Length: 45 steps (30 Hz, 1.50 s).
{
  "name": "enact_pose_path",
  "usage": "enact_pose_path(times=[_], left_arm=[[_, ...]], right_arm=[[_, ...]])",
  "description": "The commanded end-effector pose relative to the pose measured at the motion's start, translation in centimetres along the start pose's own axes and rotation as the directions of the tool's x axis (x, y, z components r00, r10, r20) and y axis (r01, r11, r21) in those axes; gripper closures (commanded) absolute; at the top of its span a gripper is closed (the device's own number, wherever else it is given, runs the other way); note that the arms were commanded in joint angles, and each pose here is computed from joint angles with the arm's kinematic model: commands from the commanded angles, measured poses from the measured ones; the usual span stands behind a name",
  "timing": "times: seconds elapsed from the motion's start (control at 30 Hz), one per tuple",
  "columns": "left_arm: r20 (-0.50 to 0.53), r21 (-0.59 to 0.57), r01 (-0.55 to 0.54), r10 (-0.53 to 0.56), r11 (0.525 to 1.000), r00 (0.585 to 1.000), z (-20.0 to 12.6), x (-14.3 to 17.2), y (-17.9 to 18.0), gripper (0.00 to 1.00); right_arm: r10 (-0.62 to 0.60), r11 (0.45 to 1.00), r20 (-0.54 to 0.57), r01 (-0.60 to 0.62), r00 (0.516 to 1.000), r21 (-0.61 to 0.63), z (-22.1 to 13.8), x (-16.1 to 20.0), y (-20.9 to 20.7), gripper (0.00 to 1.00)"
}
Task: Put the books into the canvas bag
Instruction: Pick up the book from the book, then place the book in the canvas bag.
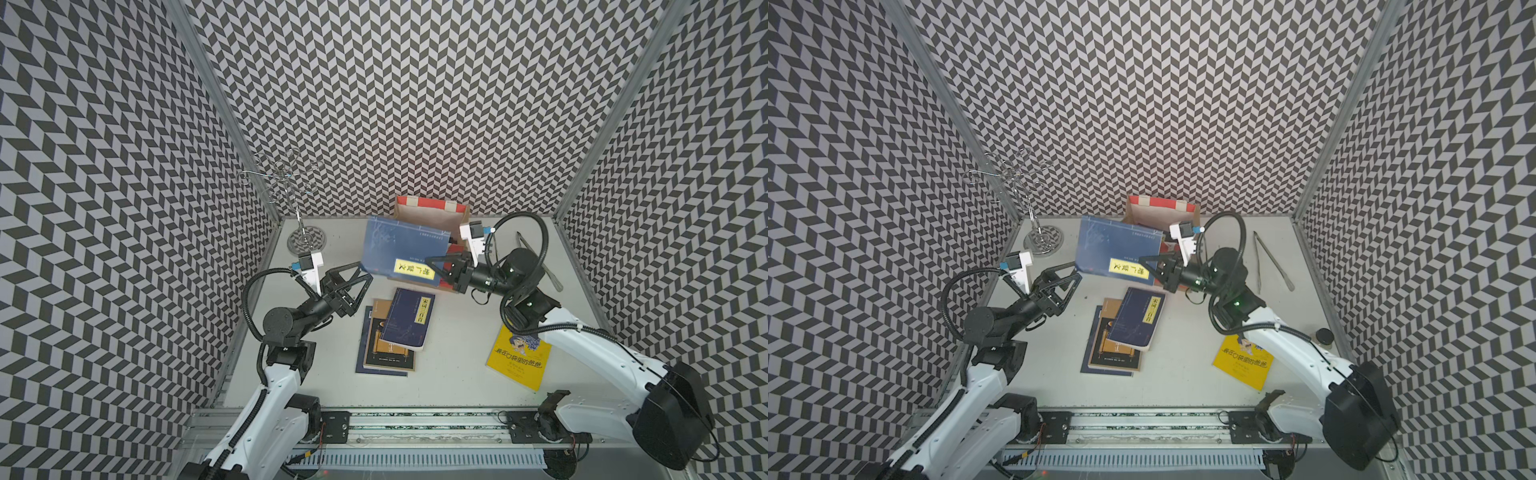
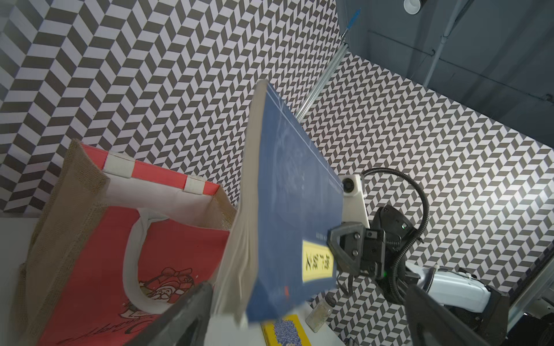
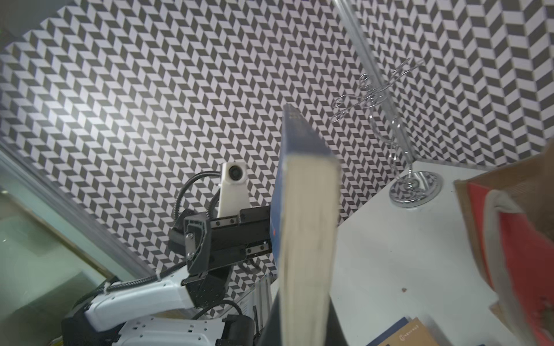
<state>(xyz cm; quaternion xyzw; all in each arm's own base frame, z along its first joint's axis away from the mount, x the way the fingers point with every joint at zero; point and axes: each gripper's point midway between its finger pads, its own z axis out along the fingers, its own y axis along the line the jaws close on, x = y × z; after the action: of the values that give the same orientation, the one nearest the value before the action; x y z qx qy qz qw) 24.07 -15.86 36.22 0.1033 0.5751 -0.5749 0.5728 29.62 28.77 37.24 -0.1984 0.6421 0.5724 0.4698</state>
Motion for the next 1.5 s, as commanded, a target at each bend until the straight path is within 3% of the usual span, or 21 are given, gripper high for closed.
enact_pose_path(times=[0.0,0.17,0.4,0.5,0.73,1.23,1.3,1.47], left_arm=[[-0.049,-0.105,-0.062,0.057,0.993,0.997,0.1,0.1,1.4,0.00],[-0.095,-0.197,-0.137,0.120,0.971,0.988,-0.3,0.1,2.4,0.01],[-0.135,-0.240,-0.204,0.176,0.949,0.975,-0.6,0.6,2.6,0.00],[-0.143,-0.254,-0.224,0.192,0.941,0.971,-0.8,0.8,2.7,0.00],[-0.142,-0.284,-0.262,0.230,0.923,0.963,-1.2,0.8,2.8,0.00],[-0.113,-0.286,-0.283,0.262,0.916,0.959,-1.6,0.6,1.8,0.00],[-0.111,-0.285,-0.285,0.264,0.915,0.958,-1.7,0.6,1.7,0.00],[-0.106,-0.281,-0.285,0.266,0.916,0.958,-1.7,0.7,1.4,0.00]], right_arm=[[0.088,0.994,0.003,-0.088,0.996,0.060,-0.8,-3.3,-3.0,1.00],[0.170,0.978,-0.025,-0.165,0.985,0.123,-1.1,-6.2,-8.3,1.00],[0.281,0.927,-0.152,-0.227,0.948,0.298,1.4,-5.5,-15.1,1.00],[0.294,0.904,-0.142,-0.227,0.945,0.364,1.6,-5.2,-16.8,1.00],[0.284,0.861,-0.165,-0.175,0.945,0.478,1.9,-3.5,-18.8,1.00],[0.381,0.788,-0.160,-0.229,0.911,0.572,5.4,0.7,-21.9,1.00],[0.394,0.767,-0.155,-0.232,0.906,0.599,5.3,1.2,-22.6,0.97],[0.408,0.742,-0.155,-0.227,0.900,0.631,4.9,1.7,-23.4,0.74]])
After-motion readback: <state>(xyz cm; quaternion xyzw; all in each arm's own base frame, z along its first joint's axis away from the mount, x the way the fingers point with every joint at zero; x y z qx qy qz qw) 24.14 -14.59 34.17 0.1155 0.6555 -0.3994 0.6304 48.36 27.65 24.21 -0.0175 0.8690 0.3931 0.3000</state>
